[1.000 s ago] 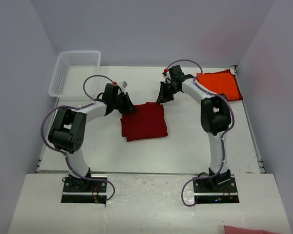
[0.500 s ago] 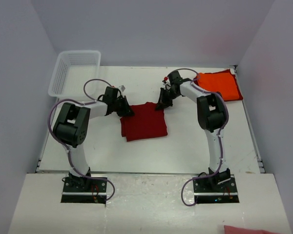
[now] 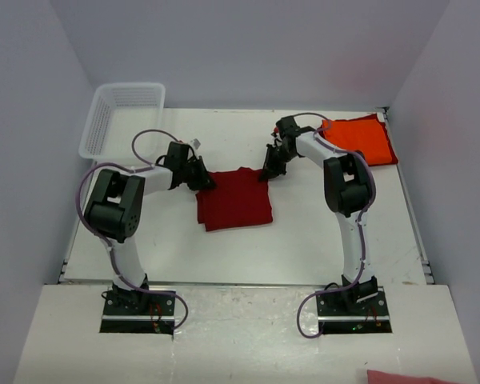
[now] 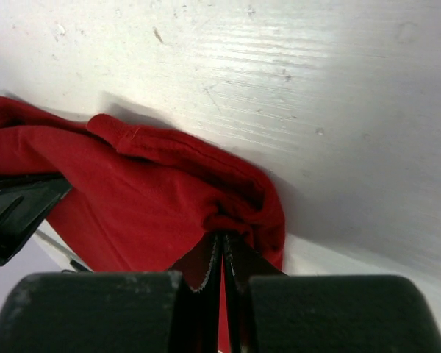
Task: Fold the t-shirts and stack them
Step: Fold the long partially folded tshirt into a neat square
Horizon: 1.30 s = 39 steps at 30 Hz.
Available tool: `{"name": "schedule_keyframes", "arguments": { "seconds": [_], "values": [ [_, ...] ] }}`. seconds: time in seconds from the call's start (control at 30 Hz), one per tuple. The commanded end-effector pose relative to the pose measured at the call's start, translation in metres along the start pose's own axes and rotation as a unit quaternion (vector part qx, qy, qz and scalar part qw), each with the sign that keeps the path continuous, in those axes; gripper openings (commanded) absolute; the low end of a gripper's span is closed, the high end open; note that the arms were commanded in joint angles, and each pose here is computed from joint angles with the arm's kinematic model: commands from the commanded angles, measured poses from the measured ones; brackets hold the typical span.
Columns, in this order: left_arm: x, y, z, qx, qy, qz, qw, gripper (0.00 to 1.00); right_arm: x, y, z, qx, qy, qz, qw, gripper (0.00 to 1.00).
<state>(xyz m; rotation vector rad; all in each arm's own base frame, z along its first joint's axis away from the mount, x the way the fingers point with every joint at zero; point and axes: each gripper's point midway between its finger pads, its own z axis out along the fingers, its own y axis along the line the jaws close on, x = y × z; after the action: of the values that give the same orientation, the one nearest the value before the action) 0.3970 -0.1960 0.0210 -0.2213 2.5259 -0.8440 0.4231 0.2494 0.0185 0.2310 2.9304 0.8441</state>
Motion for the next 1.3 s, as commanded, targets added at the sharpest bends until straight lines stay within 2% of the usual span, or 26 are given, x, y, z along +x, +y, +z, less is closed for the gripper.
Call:
{"name": "schedule_keyframes", "arguments": {
  "seconds": [0.0, 0.13, 0.2, 0.43, 0.47, 0.5, 0.6, 0.7, 0.97, 1.27],
  "values": [
    [-0.023, 0.014, -0.023, -0.049, -0.049, 0.025, 0.997, 0.0, -0.017, -0.021, -0.032, 0.082, -0.049, -0.004, 0.995, 0.0],
    [-0.033, -0.009, -0.045, -0.031, -0.074, 0.039, 0.996, 0.0, -0.026, -0.014, -0.061, 0.095, -0.089, -0.037, 0.991, 0.0],
    [-0.04, -0.02, -0.06, -0.028, -0.092, 0.047, 0.994, 0.0, -0.03, 0.004, -0.086, 0.073, -0.122, -0.06, 0.988, 0.0],
    [-0.032, -0.027, -0.079, -0.032, -0.099, 0.051, 0.993, 0.0, 0.001, 0.034, -0.123, 0.028, -0.137, -0.101, 0.985, 0.0],
    [-0.027, -0.025, -0.078, -0.033, -0.093, 0.049, 0.994, 0.0, 0.005, 0.034, -0.125, 0.025, -0.137, -0.101, 0.985, 0.04],
    [-0.021, -0.027, -0.077, -0.03, -0.088, 0.052, 0.994, 0.0, 0.013, 0.031, -0.125, 0.018, -0.133, -0.1, 0.986, 0.24],
    [-0.003, -0.034, -0.069, -0.017, -0.065, 0.068, 0.995, 0.0, 0.026, 0.029, -0.118, -0.002, -0.124, -0.098, 0.987, 0.66],
    [0.011, -0.039, -0.06, -0.012, -0.042, 0.083, 0.996, 0.0, 0.044, 0.016, -0.098, -0.017, -0.095, -0.095, 0.991, 0.77],
    [0.022, -0.03, -0.042, -0.032, -0.025, 0.087, 0.995, 0.0, 0.061, 0.0, -0.06, -0.055, -0.05, -0.077, 0.994, 0.78],
    [0.032, -0.004, -0.026, -0.073, -0.005, 0.077, 0.994, 0.0, 0.067, -0.026, -0.042, -0.014, -0.038, -0.065, 0.997, 0.79]
  ]
}}
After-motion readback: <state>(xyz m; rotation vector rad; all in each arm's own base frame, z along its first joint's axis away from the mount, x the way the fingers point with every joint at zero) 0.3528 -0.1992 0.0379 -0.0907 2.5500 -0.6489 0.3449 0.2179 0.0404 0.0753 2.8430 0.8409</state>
